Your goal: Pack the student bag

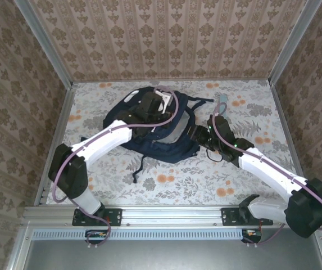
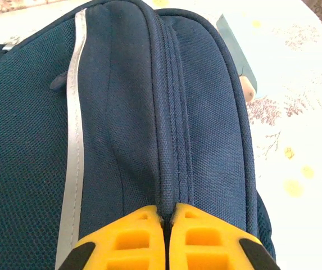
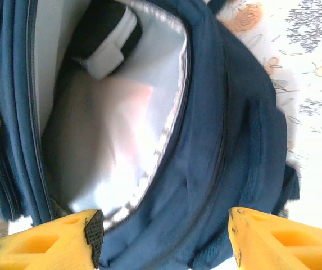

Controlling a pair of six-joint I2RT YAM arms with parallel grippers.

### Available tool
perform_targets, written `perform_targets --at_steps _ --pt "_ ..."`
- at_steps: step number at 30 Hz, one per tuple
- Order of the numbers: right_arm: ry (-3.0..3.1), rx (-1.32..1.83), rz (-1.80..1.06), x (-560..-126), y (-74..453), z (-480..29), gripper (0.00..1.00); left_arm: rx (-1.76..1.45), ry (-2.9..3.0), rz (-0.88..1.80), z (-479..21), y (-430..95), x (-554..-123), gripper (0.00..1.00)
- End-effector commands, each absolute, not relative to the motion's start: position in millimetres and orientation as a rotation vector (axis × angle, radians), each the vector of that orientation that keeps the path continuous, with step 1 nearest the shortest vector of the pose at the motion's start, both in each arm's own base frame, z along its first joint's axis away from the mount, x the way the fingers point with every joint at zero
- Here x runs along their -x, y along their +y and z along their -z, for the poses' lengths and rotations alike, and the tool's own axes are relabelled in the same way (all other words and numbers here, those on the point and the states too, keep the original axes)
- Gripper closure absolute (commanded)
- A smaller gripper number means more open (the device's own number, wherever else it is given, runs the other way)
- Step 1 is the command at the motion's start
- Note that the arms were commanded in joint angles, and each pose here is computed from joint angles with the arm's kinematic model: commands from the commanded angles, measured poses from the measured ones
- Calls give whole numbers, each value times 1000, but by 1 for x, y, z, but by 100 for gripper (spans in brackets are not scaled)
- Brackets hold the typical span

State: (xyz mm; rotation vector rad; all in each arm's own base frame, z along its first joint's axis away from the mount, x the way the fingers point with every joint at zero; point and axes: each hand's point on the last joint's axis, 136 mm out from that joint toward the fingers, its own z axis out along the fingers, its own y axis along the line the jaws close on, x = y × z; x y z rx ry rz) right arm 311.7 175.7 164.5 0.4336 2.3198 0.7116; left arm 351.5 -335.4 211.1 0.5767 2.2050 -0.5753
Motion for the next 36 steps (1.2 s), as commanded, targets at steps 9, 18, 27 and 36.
perform_targets --at_steps 9,18,27,36 --pt "2442 12 -474 -279 238 -145 38 -299 2260 580 -238 -297 -359 44" --pt "2513 40 -500 -281 321 -131 42 212 2361 642 -196 -183 -330 34" --pt "2482 -85 -539 -288 318 -142 39 579 2387 1000 -134 -191 -315 44" --pt "2480 -107 -534 -286 307 -144 38 673 2377 940 -107 -181 -338 58"
